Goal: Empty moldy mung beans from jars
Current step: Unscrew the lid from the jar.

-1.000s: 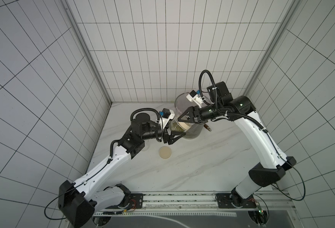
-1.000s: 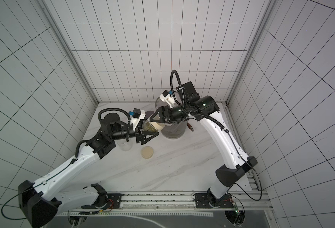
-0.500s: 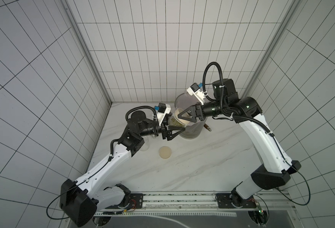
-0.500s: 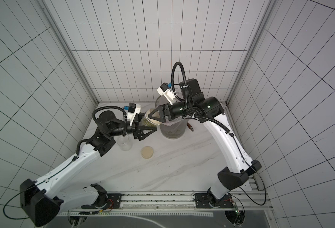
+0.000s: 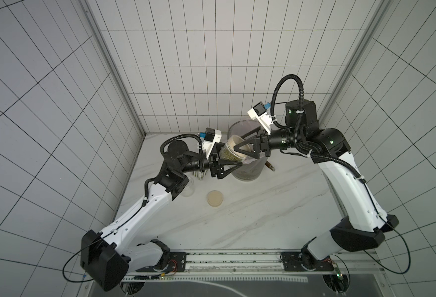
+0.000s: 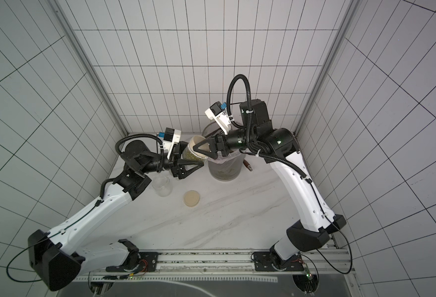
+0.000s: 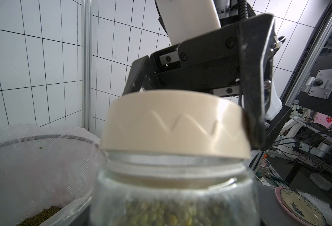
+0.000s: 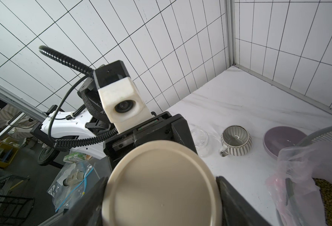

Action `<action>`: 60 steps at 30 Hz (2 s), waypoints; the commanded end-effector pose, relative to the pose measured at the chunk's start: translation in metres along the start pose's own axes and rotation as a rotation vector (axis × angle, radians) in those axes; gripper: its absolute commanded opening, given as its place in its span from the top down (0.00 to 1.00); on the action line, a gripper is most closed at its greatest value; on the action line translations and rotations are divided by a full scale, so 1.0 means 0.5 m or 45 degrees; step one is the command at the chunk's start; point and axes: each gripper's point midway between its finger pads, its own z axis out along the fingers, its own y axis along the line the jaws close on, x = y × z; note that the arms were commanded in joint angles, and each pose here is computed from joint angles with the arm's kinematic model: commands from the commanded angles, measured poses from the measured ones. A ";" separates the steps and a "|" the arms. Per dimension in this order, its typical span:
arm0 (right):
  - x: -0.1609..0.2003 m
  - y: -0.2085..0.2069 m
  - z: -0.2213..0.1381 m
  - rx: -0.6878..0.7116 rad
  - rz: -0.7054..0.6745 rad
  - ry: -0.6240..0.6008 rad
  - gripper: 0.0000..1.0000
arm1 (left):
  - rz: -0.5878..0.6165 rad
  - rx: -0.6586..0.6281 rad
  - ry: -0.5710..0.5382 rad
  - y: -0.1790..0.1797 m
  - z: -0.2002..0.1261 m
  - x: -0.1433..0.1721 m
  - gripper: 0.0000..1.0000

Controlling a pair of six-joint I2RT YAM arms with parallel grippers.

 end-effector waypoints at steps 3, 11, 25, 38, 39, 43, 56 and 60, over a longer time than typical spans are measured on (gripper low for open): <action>-0.033 -0.004 -0.017 0.067 -0.072 -0.083 0.01 | 0.095 0.095 -0.059 -0.046 -0.001 -0.059 0.78; -0.041 0.003 -0.024 0.059 0.178 -0.101 0.00 | 0.110 0.075 -0.061 -0.040 -0.002 -0.054 0.78; -0.011 -0.067 -0.055 0.222 0.755 -0.024 0.00 | 0.174 0.044 -0.006 -0.024 0.000 -0.022 0.78; 0.041 -0.050 -0.045 0.049 1.255 0.170 0.00 | 0.346 -0.021 0.107 0.007 0.000 0.026 0.78; 0.050 -0.047 -0.041 0.045 1.270 0.199 0.00 | 0.351 -0.019 0.111 0.008 0.001 0.028 0.78; 0.095 -0.031 -0.016 0.017 1.325 0.315 0.00 | 0.378 -0.027 0.133 0.014 0.002 0.040 0.78; 0.131 -0.038 0.028 0.026 1.317 0.411 0.00 | 0.384 -0.030 0.176 0.008 -0.008 0.068 0.78; 0.138 -0.043 0.030 0.037 1.303 0.418 0.01 | 0.388 -0.028 0.178 0.007 -0.008 0.072 0.78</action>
